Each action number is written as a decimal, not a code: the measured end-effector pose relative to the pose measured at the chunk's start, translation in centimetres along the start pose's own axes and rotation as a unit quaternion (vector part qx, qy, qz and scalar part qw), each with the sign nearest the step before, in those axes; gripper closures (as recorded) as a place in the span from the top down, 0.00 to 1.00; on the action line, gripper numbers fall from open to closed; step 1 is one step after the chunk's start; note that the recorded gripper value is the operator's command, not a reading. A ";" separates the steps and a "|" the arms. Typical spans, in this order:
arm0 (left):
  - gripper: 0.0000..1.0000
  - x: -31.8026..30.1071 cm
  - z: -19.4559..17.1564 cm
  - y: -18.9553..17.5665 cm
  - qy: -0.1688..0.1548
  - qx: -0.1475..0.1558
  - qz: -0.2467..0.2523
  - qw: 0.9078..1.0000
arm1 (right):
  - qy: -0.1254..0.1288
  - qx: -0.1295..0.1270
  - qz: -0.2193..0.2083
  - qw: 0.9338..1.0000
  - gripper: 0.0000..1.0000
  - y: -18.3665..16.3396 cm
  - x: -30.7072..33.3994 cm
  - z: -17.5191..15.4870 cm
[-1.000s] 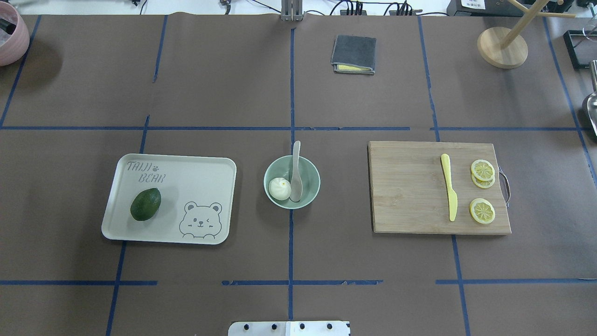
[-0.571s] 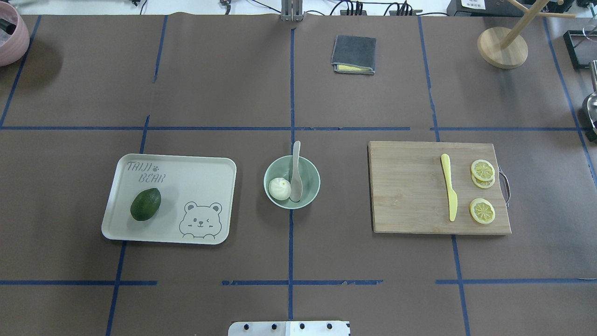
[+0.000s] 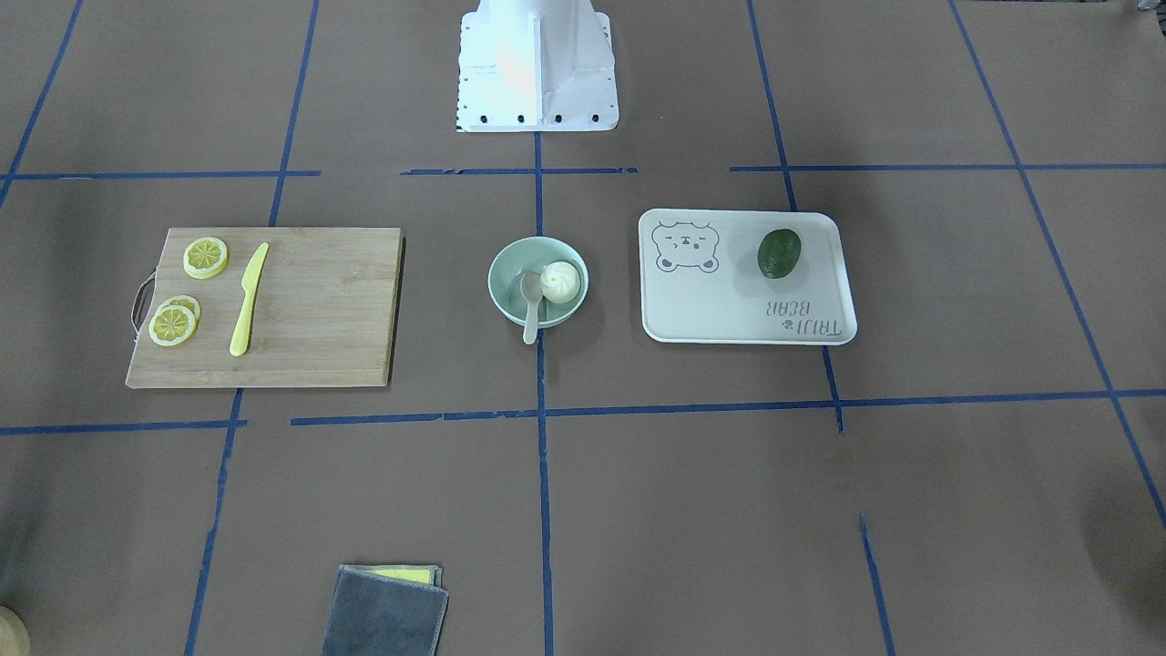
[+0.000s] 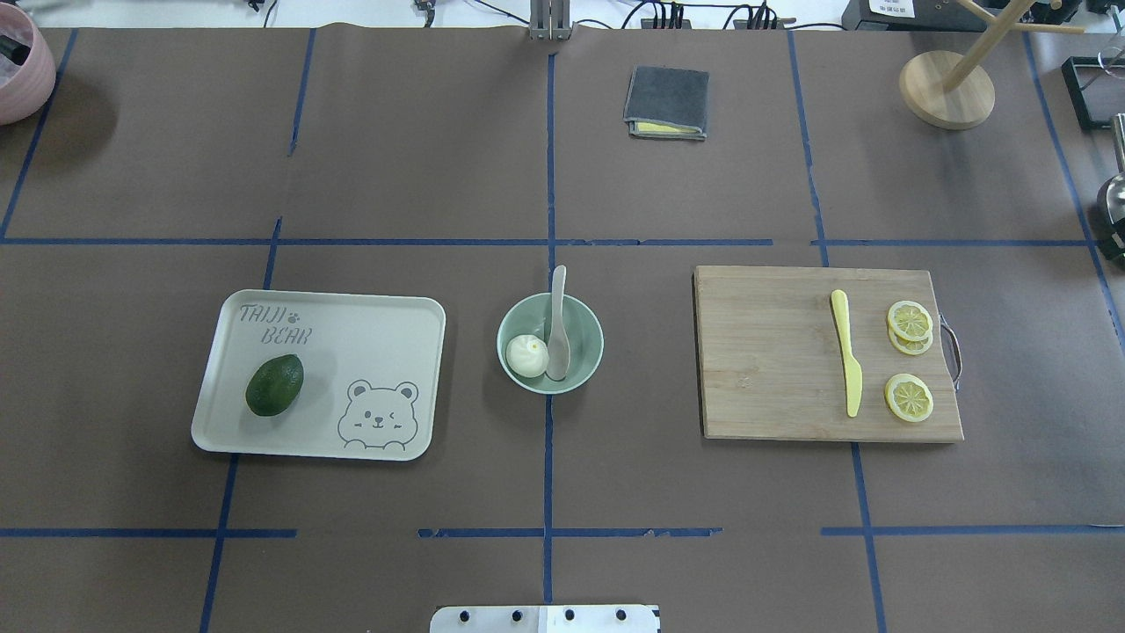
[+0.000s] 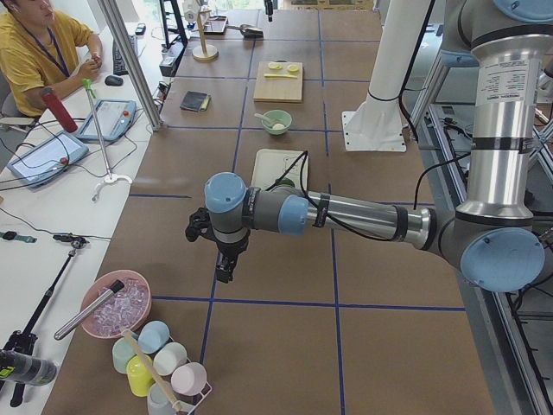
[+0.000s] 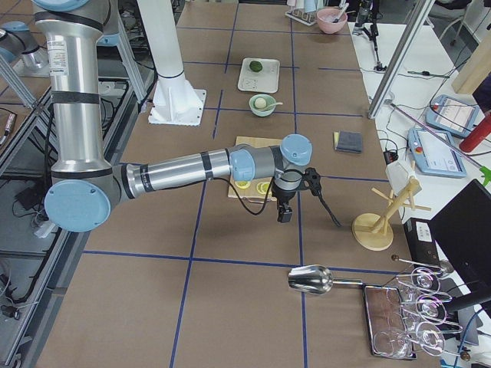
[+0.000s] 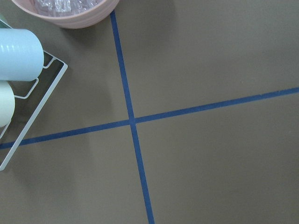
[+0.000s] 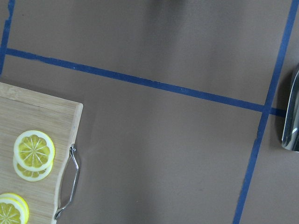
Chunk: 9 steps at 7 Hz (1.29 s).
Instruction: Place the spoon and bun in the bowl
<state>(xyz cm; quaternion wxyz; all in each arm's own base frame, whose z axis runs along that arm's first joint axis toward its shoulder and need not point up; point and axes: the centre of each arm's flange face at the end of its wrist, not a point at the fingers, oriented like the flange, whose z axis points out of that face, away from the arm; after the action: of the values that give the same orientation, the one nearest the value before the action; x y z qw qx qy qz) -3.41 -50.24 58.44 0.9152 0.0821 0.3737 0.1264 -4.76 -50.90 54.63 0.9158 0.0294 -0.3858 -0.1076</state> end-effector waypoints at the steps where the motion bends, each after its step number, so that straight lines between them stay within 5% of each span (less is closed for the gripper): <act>1: 1.00 0.1 0.0 -0.5 -0.001 -0.004 0.001 1.000 | 0.000 0.007 -0.002 1.000 1.00 -0.6 -0.3 -0.7; 5: 1.00 -0.6 0.8 0.1 0.005 -0.015 -0.011 1.000 | 0.005 0.014 0.028 0.999 1.00 1.6 3.5 -1.5; 9: 1.00 -1.2 1.5 -0.2 0.007 -0.018 -0.018 1.000 | 0.006 0.019 0.011 1.000 1.00 5.3 8.0 -2.4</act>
<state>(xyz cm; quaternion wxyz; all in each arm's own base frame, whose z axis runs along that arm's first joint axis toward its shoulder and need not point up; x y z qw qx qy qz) -3.15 -50.90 60.29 0.9160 0.0576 0.3793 0.1176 3.29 -47.60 59.29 0.9184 0.0430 -0.3828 -0.0902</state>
